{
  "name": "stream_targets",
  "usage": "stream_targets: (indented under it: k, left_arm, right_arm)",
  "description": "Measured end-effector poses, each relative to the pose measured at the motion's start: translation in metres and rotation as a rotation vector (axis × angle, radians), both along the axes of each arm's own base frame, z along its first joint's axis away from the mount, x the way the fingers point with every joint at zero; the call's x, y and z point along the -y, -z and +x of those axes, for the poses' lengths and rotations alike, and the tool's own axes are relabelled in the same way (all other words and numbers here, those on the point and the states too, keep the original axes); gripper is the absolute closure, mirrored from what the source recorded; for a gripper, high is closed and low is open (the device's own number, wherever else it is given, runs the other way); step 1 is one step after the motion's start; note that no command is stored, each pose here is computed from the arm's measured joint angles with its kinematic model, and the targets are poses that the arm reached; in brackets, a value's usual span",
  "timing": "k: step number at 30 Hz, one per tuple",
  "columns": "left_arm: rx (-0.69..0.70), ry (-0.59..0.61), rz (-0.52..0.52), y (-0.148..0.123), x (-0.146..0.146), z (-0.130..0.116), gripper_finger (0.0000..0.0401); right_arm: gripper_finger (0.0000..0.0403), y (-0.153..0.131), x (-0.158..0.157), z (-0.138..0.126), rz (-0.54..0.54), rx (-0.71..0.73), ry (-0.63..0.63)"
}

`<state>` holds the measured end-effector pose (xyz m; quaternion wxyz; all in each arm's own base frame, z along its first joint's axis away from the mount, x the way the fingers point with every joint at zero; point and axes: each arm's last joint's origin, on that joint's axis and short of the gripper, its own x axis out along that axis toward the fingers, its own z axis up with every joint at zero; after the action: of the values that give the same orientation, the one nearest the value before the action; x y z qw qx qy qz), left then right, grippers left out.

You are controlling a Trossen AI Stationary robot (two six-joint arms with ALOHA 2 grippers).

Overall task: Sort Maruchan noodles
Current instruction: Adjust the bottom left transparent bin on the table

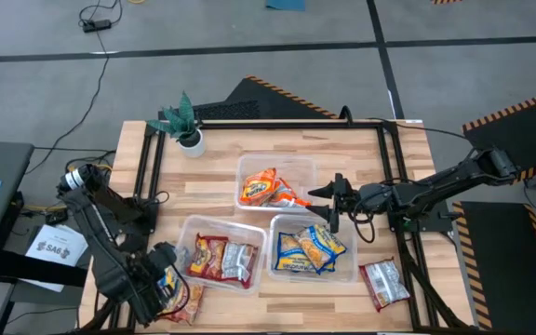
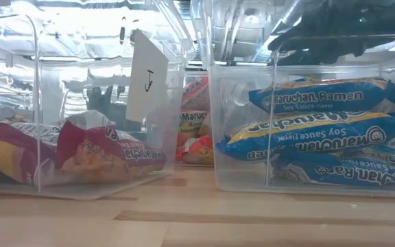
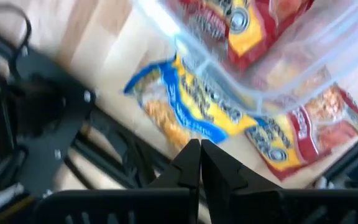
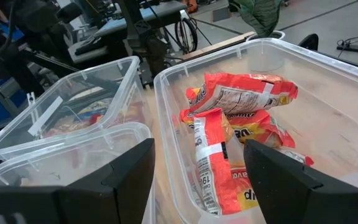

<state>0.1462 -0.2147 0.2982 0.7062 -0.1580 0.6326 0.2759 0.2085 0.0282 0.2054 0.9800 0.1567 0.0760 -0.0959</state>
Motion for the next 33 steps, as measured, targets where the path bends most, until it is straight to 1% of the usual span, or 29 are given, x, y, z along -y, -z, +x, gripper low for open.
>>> stream_targets:
  k: [4,8,12,15,20,23,29,33]
  left_arm:
    - [0.044,0.041,0.053,0.006,0.001,-0.004,0.0401]
    - [0.058,0.08,0.073,0.011,0.006,-0.012,0.0401]
    - [0.09,0.109,0.11,0.022,0.009,-0.022,0.0401]
    - [0.064,0.104,0.162,0.035,0.004,-0.024,0.0401]
    - [0.041,0.108,0.24,0.054,-0.009,-0.018,0.0401]
    - [0.073,0.15,0.224,0.058,-0.009,-0.011,0.0401]
    - [0.166,0.217,0.119,0.061,-0.002,0.009,0.0401]
    - [0.209,0.254,0.132,0.06,-0.005,0.02,0.0401]
  right_arm:
    - [0.0134,0.001,0.0,0.0,-0.002,-0.01,0.0]
    - [0.0134,0.002,0.0,0.0,-0.003,-0.024,0.0]
    - [0.0134,0.002,0.0,-0.001,0.02,-0.022,0.005]
    - [0.0134,0.002,0.0,-0.001,0.021,-0.022,0.005]
    - [0.0134,0.003,0.0,-0.001,0.022,-0.022,0.005]
    - [0.0134,0.002,0.0,-0.001,0.023,-0.022,0.005]
    - [0.0134,0.002,0.0,-0.001,0.022,-0.022,0.005]
    - [0.0134,0.003,0.0,-0.001,0.022,-0.022,0.005]
